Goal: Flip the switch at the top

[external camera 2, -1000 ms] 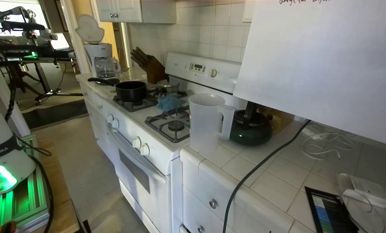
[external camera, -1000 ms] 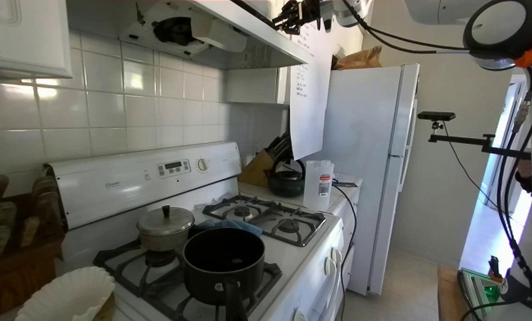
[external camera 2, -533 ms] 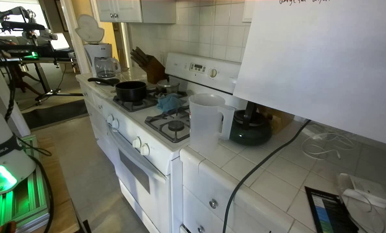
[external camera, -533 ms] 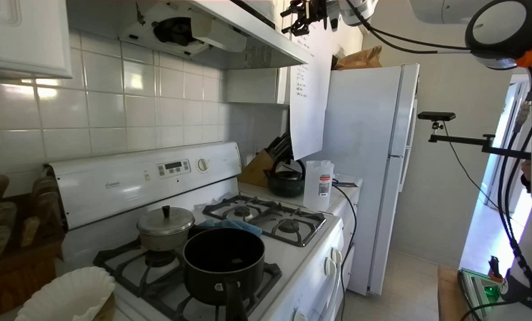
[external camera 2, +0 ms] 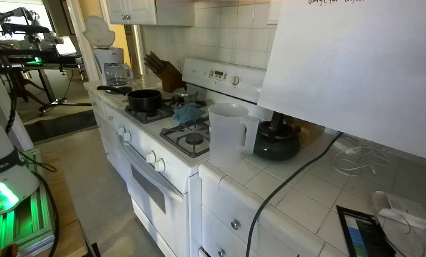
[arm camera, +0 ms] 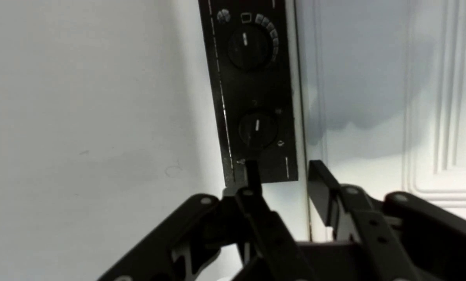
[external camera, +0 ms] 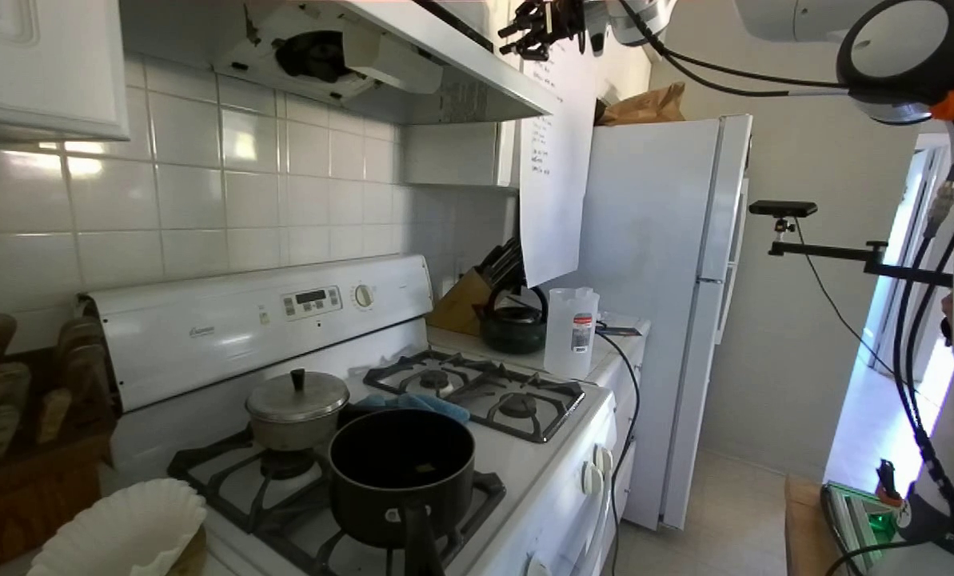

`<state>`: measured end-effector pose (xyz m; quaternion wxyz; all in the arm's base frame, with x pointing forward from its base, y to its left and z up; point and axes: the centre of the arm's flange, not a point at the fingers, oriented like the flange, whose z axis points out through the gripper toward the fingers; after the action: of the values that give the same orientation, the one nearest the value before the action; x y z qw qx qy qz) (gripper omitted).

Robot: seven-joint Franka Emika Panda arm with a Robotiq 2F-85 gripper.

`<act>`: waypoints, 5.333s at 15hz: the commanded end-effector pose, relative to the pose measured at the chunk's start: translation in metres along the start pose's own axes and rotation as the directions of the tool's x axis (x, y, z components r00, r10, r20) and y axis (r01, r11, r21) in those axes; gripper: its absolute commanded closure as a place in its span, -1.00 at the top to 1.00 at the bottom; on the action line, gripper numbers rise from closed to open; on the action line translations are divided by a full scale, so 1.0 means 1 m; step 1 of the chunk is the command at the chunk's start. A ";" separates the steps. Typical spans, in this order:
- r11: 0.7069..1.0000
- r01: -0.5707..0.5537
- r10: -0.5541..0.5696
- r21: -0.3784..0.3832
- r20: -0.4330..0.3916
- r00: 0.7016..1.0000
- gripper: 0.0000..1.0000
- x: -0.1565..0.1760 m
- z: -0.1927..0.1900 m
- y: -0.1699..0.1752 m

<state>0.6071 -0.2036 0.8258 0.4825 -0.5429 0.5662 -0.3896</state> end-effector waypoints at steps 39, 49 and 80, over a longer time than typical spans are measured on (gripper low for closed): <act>0.999 -0.003 0.003 -0.032 0.016 1.000 -1.00 -0.037 0.011 0.030; 1.000 -0.015 0.015 0.012 0.000 1.000 -1.00 -0.049 0.024 0.027; 0.998 0.046 -0.048 -0.046 -0.059 0.997 -1.00 -0.036 0.003 0.042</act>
<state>0.6014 -0.1682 0.7900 0.4526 -0.5539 0.5742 -0.3983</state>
